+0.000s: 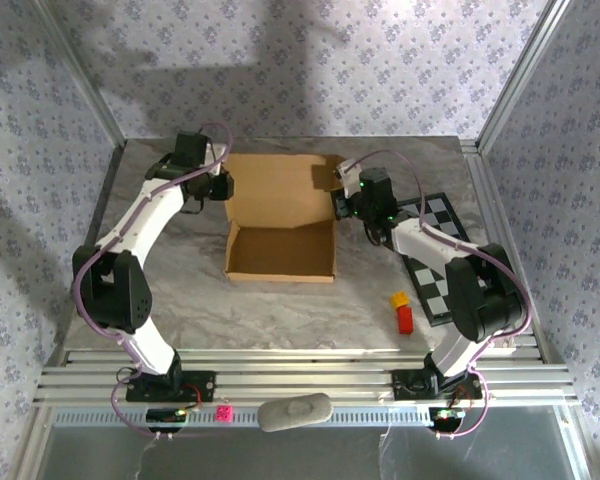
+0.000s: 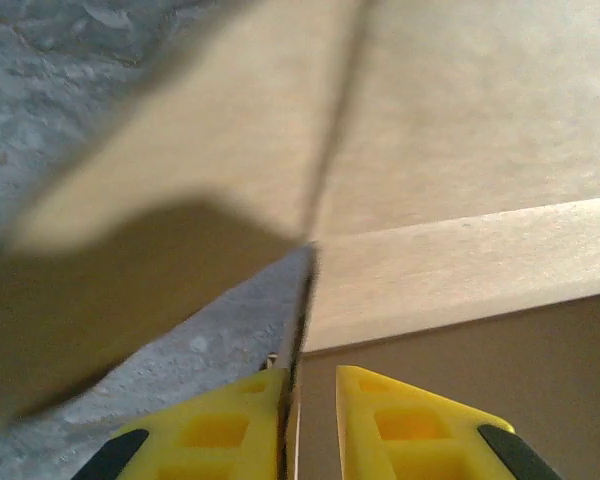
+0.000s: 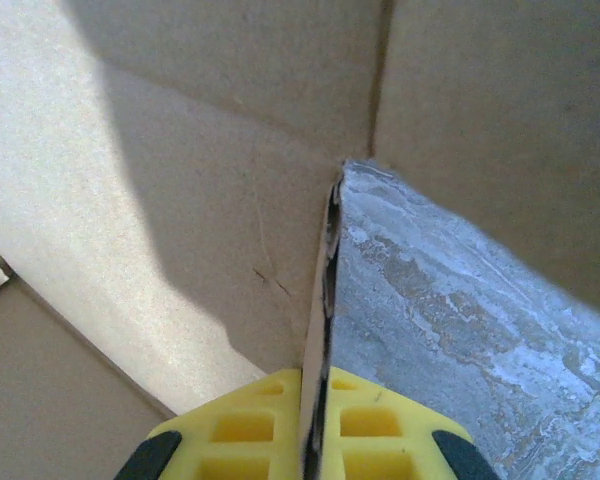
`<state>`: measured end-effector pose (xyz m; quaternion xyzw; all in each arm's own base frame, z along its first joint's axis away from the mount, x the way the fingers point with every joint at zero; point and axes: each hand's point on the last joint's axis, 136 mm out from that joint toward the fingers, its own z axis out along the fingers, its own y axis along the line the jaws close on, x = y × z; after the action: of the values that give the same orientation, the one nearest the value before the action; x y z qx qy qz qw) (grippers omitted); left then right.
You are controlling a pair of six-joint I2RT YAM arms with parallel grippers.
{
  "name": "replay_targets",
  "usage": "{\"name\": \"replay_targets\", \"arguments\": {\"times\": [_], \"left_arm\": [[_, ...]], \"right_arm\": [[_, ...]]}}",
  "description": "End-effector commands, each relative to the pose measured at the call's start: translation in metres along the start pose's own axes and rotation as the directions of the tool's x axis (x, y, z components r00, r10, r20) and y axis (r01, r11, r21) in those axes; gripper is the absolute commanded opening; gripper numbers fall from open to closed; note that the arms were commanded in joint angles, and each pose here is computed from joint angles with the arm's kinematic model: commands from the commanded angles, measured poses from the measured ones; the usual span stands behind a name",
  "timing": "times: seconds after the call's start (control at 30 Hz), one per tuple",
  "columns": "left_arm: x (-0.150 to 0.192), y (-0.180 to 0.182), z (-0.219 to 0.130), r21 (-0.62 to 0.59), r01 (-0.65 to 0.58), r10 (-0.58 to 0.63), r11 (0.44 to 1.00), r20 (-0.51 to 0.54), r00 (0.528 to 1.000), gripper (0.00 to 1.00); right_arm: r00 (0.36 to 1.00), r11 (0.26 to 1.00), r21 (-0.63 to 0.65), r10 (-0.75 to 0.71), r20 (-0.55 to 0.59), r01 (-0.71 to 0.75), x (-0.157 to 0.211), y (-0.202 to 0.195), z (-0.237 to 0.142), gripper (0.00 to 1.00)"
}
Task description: Fold the paper box
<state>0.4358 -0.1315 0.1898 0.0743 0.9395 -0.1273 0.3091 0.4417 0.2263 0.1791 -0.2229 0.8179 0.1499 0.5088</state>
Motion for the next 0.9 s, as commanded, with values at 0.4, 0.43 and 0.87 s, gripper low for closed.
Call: {"name": "replay_targets", "arguments": {"times": [0.4,0.43,0.87], "left_arm": [[-0.006,-0.014,-0.005,-0.068,0.153,-0.144,0.986,0.124,0.982,0.00],[-0.004,-0.015,-0.005,-0.070,0.160,-0.150,0.985,0.129,0.980,0.00],[0.014,-0.013,-0.028,0.024,0.364,-0.348,0.931,0.357,0.867,0.00]], "right_arm": [[0.976,0.950,0.225,0.213,0.036,-0.216,-0.009,0.002,0.002,0.00],[0.971,0.941,0.239,0.234,0.052,-0.239,-0.011,0.002,0.001,0.00],[0.883,0.823,0.324,0.410,0.230,-0.466,-0.005,0.003,-0.002,0.02]]}}
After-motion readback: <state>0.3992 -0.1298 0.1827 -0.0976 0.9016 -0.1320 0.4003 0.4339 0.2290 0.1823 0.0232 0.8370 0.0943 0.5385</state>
